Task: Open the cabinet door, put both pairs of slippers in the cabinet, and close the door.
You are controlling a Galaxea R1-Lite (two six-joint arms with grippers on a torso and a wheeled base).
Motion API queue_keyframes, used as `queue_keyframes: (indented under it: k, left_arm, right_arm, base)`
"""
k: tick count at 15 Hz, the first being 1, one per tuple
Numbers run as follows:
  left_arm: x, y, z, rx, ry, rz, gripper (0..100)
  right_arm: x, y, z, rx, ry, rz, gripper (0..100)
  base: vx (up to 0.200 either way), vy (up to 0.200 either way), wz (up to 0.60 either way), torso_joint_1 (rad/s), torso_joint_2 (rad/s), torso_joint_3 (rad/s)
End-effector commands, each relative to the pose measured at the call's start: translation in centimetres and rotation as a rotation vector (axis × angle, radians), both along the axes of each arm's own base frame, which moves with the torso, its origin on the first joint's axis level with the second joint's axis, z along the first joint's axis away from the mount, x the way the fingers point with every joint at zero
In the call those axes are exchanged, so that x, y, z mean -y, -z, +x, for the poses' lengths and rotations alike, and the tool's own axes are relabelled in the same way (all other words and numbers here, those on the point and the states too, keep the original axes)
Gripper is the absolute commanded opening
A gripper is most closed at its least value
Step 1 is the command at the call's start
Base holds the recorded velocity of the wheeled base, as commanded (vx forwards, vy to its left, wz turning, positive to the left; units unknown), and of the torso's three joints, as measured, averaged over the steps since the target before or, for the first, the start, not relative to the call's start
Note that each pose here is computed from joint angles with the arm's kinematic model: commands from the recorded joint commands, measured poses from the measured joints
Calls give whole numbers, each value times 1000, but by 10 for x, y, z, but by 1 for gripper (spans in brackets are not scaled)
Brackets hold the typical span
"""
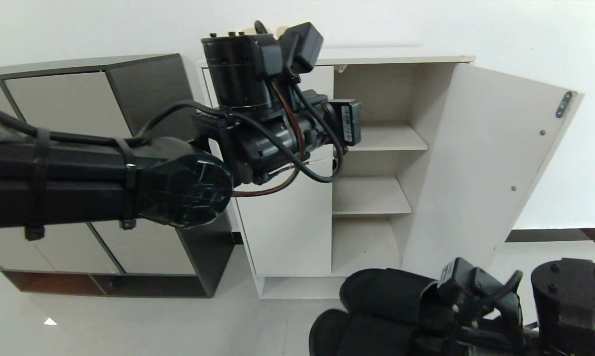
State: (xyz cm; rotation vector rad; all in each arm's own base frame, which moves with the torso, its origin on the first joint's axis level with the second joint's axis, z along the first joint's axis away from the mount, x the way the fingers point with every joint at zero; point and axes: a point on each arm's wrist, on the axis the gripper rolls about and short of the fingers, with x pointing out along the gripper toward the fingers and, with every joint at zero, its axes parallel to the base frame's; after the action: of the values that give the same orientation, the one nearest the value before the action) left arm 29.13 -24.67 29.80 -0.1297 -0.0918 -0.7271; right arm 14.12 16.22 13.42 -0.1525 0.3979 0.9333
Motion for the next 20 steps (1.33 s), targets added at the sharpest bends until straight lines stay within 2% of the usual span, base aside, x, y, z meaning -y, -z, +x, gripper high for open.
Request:
queue_keyframes:
  k: [1, 2, 3, 4, 5, 6, 8, 9, 10, 11, 12, 13, 15, 16, 17, 18, 19, 20]
  left_arm:
    - [-39, -26, -15, 36, -157, -48, 0]
    - [-59, -30, -32, 16, -231, -35, 0]
    - [-85, -27, -64, -4, -318, 19, 0]
    - [-108, -22, -96, 1, -363, 74, 0]
    - [-116, -19, -106, 7, -368, 96, 0]
    - [-154, -7, -155, 54, -405, 168, 0]
    - [-213, 14, -206, 27, -691, 169, 0]
    - [-232, 26, -232, 26, -774, 162, 0]
    - [-244, 48, -251, 0, -876, 173, 0]
    - [-253, 76, -271, -19, -1025, 173, 0]
    - [-256, 107, -288, -26, -1142, 178, 0]
    - [-255, 137, -302, -26, -1179, 185, 0]
    - [-253, 178, -318, -43, -1167, 207, 0]
    - [-253, 201, -318, -83, -1065, 227, 0]
    - [-252, 215, -317, -59, -975, 231, 0]
    - [-249, 217, -314, -28, -848, 211, 0]
    - [-247, 217, -314, -23, -740, 161, 0]
    - [-246, 224, -315, -107, -685, 158, 0]
  right_arm:
    - [-12, 4, 26, -11, 177, -13, 0]
    - [-19, 3, 35, -9, 264, 9, 0]
    - [-27, 2, 46, 22, 362, 32, 0]
    - [-32, 3, 54, 48, 450, 28, 0]
    - [-33, 4, 56, 54, 477, 23, 0]
    - [-37, 7, 70, 87, 596, -3, 0]
    - [-39, 8, 83, 113, 685, -13, 0]
    - [-37, 8, 84, 111, 691, -16, 0]
    - [-37, 9, 84, 110, 692, -19, 0]
    - [-36, 10, 83, 109, 693, -22, 0]
    - [-35, 12, 82, 108, 693, -32, 0]
    - [-35, 12, 82, 108, 692, -32, 0]
    - [-35, 12, 81, 106, 692, -32, 0]
    - [-35, 12, 81, 106, 691, -31, 0]
    - [-35, 12, 81, 105, 691, -33, 0]
    - [-35, 11, 81, 106, 689, -27, 0]
    - [-35, 12, 80, 107, 687, -27, 0]
    - [-36, 12, 81, 111, 684, -16, 0]
  base:
    - [0, 0, 0, 0, 0, 0]
    - [0, 0, 0, 0, 0, 0]
    - [0, 0, 0, 0, 0, 0]
    - [0, 0, 0, 0, 0, 0]
    - [0, 0, 0, 0, 0, 0]
    - [0, 0, 0, 0, 0, 0]
    - [0, 0, 0, 0, 0, 0]
    - [0, 0, 0, 0, 0, 0]
    - [0, 0, 0, 0, 0, 0]
    - [0, 0, 0, 0, 0, 0]
    - [0, 0, 0, 0, 0, 0]
    - [0, 0, 0, 0, 0, 0]
    - [0, 0, 0, 0, 0, 0]
    - [0, 0, 0, 0, 0, 0]
    - [0, 0, 0, 0, 0, 0]
    - [0, 0, 0, 0, 0, 0]
    - [0, 0, 0, 0, 0, 0]
    - [0, 0, 0, 0, 0, 0]
